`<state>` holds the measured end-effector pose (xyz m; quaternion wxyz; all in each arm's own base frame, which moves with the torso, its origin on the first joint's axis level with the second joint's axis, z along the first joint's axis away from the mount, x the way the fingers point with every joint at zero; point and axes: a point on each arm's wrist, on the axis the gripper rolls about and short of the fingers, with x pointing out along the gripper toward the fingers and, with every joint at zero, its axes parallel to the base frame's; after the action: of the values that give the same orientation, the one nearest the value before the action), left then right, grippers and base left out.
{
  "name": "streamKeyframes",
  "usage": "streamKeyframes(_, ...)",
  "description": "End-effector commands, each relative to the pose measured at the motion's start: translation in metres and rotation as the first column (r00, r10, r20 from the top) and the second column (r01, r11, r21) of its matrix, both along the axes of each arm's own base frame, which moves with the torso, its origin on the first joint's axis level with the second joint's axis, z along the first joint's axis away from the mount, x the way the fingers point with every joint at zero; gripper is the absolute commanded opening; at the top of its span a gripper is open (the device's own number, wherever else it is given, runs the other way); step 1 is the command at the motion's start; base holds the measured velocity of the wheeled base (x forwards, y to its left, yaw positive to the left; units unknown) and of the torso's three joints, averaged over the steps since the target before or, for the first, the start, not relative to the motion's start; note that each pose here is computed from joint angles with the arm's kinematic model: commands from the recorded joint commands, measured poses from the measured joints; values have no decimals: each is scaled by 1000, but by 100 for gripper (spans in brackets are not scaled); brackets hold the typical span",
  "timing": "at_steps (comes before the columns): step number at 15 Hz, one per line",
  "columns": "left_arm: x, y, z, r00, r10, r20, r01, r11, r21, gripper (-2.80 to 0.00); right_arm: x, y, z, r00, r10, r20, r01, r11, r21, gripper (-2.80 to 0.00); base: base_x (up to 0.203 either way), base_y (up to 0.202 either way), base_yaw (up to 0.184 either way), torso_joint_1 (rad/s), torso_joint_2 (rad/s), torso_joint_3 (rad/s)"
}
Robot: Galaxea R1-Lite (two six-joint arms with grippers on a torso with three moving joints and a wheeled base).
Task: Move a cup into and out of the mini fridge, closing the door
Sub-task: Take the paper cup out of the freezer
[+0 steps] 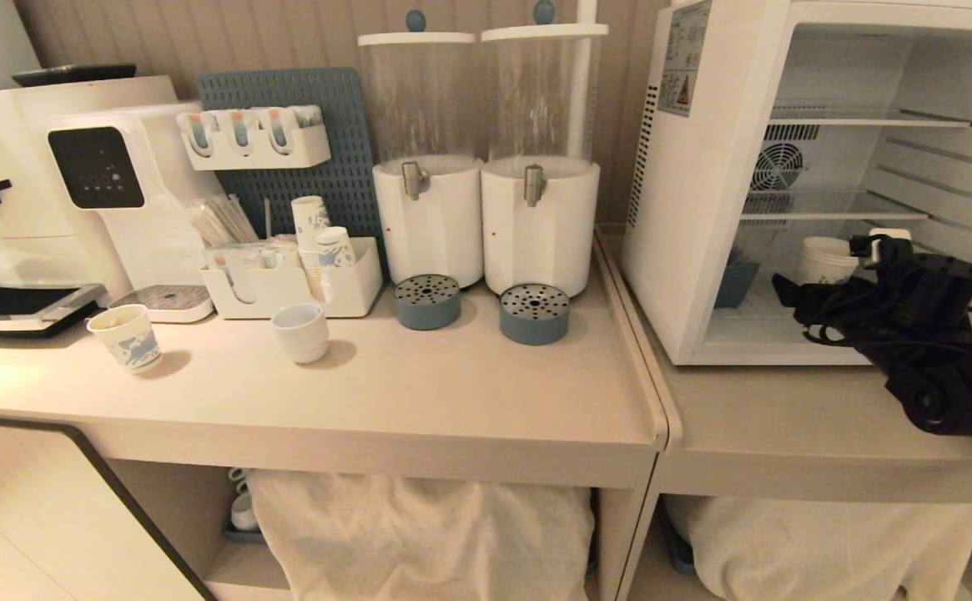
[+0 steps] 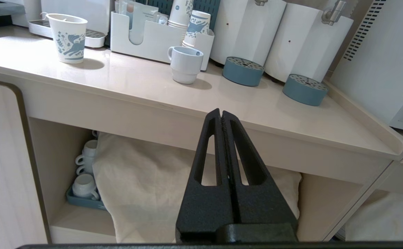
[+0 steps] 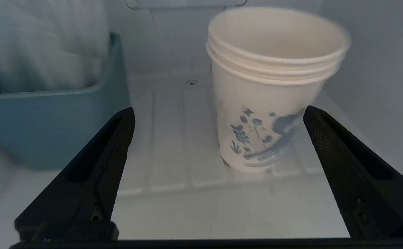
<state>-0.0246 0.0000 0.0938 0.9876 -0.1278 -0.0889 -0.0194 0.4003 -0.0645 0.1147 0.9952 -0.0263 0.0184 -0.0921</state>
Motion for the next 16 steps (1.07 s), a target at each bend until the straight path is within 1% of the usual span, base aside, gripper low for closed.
streamKeyframes(1, 3, 0, -11, 999, 0, -36, 0, 1000, -2, -280, 12, -7, -13, 1000, -13, -9, 13, 1000, 1, 0, 0, 0, 0, 0, 0, 0)
streamKeyframes(4, 3, 0, -11, 999, 2, -34, -2, 1000, -2, -280, 25, -25, -25, 999, -47, -23, 47, 999, 3, 0, 0, 0, 0, 0, 0, 0)
streamKeyframes(7, 3, 0, -11, 999, 2, -36, -2, 1000, -2, -280, 35, -40, -28, 996, -76, -37, 76, 997, 5, 0, 0, 0, 0, 0, 0, 0)
streamKeyframes(9, 3, 0, -11, 999, 2, -36, -2, 1000, -2, -280, 44, -44, -25, 997, -75, -27, 75, 997, -3, 0, 0, 0, 0, 0, 0, 0)
streamKeyframes(12, 3, 0, -11, 999, 2, -36, -2, 1000, -2, -280, 54, -45, -27, 997, -66, -46, 66, 998, -3, 0, 0, 0, 0, 0, 0, 0)
streamKeyframes(14, 3, 0, -11, 999, 1, -36, -1, 1000, -3, -280, 60, -42, -31, 998, -45, -50, 45, 999, -1, 0, 0, 0, 0, 0, 0, 0)
streamKeyframes(16, 3, 0, -11, 999, 2, -36, -2, 1000, -2, -280, 64, -43, -34, 998, -44, -48, 44, 999, -2, 0, 0, 0, 0, 0, 0, 0)
